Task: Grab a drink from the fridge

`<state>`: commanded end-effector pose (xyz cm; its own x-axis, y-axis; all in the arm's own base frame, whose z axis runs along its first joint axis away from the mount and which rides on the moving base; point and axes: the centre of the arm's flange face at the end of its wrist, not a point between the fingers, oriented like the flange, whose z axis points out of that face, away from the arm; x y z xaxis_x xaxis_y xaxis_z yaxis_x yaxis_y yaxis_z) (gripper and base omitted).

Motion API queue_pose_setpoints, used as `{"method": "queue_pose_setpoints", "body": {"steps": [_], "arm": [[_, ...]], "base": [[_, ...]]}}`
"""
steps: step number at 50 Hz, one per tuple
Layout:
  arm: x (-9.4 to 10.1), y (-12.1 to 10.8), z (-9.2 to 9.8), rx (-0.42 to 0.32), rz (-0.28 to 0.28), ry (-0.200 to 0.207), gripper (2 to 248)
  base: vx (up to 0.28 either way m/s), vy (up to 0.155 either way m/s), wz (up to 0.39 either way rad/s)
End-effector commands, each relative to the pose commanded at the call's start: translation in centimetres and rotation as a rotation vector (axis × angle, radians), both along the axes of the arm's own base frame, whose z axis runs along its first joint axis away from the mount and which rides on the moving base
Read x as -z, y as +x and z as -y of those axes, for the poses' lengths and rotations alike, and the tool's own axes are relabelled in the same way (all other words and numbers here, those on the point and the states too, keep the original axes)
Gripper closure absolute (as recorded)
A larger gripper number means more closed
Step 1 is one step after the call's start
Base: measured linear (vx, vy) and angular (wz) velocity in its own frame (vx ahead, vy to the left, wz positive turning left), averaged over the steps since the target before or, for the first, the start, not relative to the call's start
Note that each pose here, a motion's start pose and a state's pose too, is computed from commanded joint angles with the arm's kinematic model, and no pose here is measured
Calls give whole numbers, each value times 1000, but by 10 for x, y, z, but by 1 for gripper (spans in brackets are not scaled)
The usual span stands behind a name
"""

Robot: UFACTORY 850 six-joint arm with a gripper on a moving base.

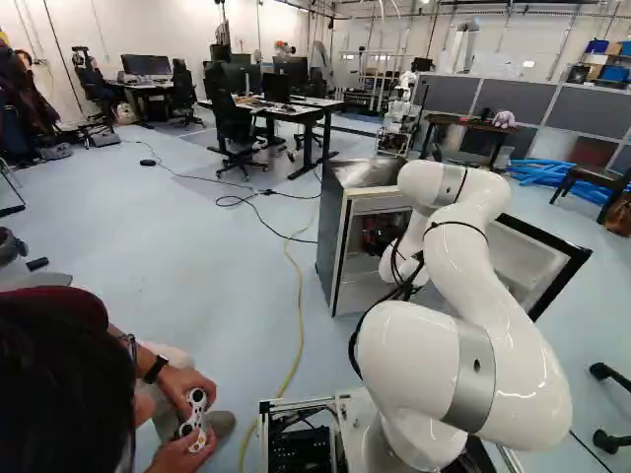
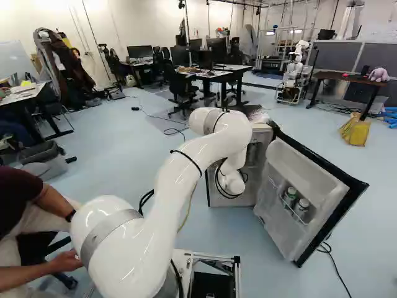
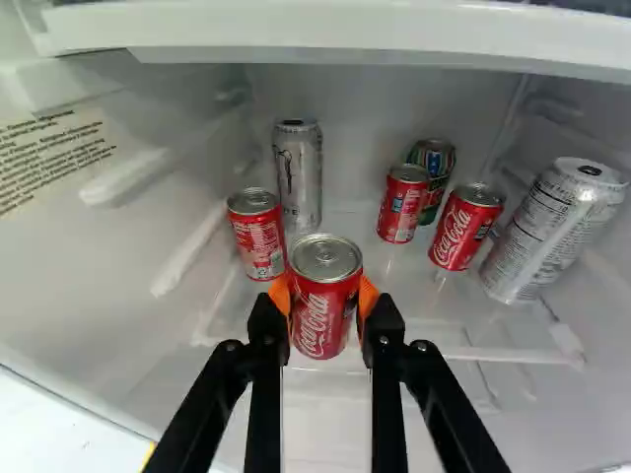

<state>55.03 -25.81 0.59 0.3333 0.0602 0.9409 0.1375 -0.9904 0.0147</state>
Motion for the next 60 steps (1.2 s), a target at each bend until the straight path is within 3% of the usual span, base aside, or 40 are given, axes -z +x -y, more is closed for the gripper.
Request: {"method": "queue_pose_setpoints", "body": {"steps": [11,60], "arm": [[-10,-20,2,21,-24,14,164],[-96,-118,9,132,-88,59,164]], "base": [[0,0,0],[0,0,0]]}}
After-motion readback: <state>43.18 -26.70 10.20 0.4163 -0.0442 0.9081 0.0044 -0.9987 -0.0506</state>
